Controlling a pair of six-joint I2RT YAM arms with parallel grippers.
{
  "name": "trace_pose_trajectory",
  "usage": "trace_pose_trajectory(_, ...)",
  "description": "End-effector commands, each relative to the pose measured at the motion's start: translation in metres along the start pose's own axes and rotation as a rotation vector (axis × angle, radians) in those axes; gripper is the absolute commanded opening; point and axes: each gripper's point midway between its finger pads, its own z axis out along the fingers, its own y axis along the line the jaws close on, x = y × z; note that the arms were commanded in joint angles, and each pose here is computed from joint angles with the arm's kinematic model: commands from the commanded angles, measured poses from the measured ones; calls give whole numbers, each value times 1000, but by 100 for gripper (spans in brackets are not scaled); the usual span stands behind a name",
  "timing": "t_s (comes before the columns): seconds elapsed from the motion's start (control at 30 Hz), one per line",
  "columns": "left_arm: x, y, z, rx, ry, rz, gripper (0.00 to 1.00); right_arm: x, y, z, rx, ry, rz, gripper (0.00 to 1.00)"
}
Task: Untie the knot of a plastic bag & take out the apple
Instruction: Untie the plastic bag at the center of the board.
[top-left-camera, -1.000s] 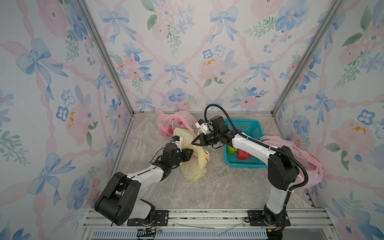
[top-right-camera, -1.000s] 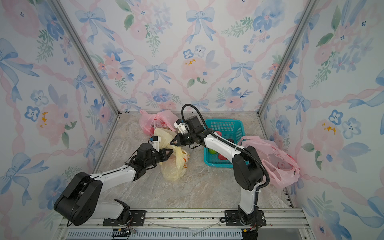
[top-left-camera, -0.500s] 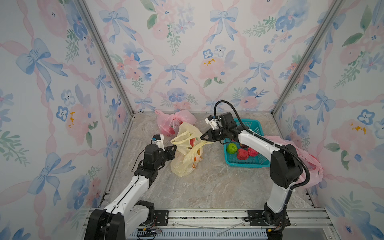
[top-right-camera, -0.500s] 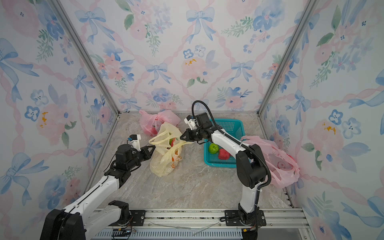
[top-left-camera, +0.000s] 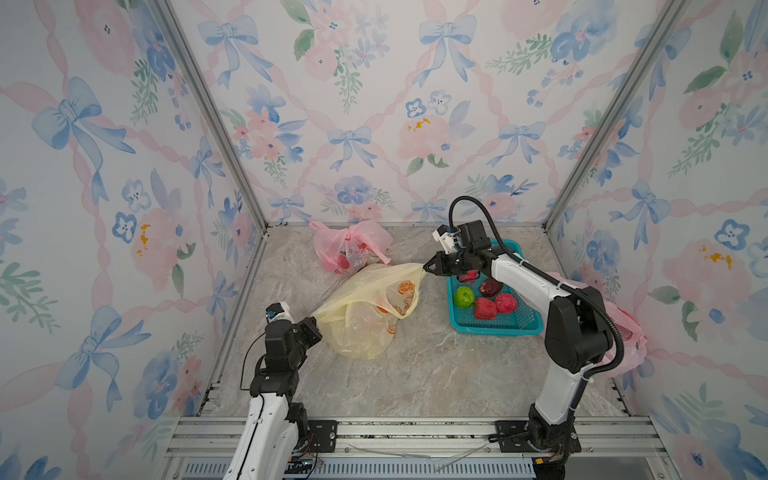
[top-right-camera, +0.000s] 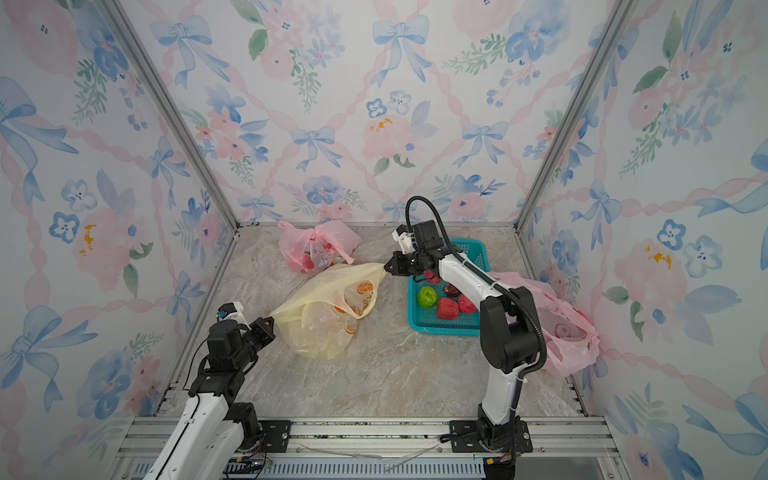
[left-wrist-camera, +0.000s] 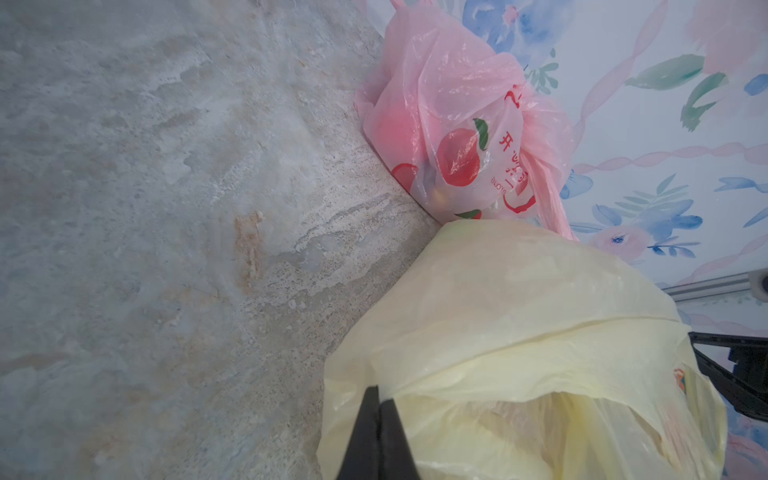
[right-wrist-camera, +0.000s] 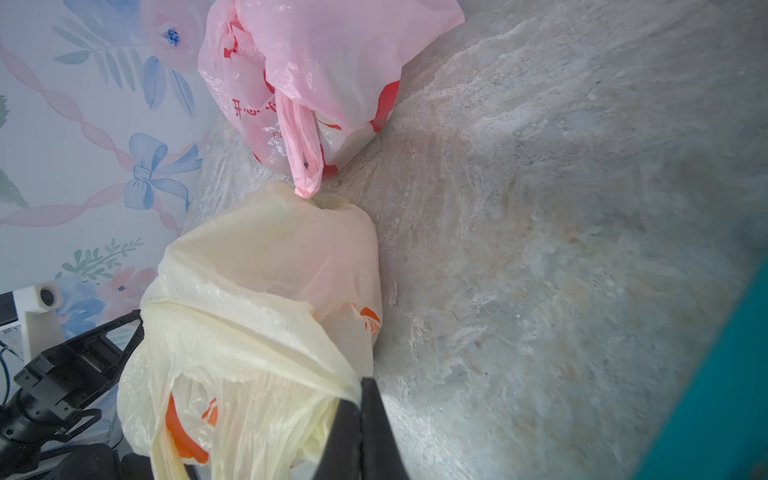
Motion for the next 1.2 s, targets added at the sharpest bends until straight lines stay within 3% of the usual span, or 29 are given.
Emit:
trace_pose_trajectory(0.0,11,32,2,-105,9,-17,0,-18,-14,-4,13,-40,-6,0)
trace_pose_trajectory(0.13,25,19,8,-30,95,-13,0,-24,34,-4,-129,-51,-83,0)
trace_pose_trajectory(0.23,17,-2,6,9,127,44,0,-16,86,-6,-273,-15,-166,20)
trace_pose_trajectory(0.3,6,-20,2,33,128,85,13,-7,121,-9,-374,19,-219,37)
trace_pose_trajectory(0.33,-2,-31,-1,56,119,104,25,-3,134,-9,-399,34,-243,48)
trace_pose_trajectory(0.4,-16,-52,-8,107,100,129,38,2,152,-11,-421,49,-287,58)
trace_pose_trajectory(0.5,-34,-75,-20,146,56,172,43,-1,157,-19,-393,17,-305,69)
trace_pose_trajectory(0.6,-45,-94,-30,171,36,223,42,-5,137,-29,-234,-42,-314,75)
trace_pose_trajectory(0.83,-33,-127,-24,243,126,293,43,19,114,-61,79,-88,-473,82)
trace_pose_trajectory(0.9,-28,-141,-18,273,166,323,39,34,117,-59,159,-32,-539,82)
trace_pose_trajectory(0.97,-22,-151,-10,291,205,351,26,47,122,-52,191,13,-550,80)
trace_pose_trajectory(1.1,-2,-139,13,250,298,366,3,65,111,-41,242,40,-466,71)
trace_pose_trajectory(1.17,7,-132,22,227,337,373,0,71,109,-36,239,48,-437,66)
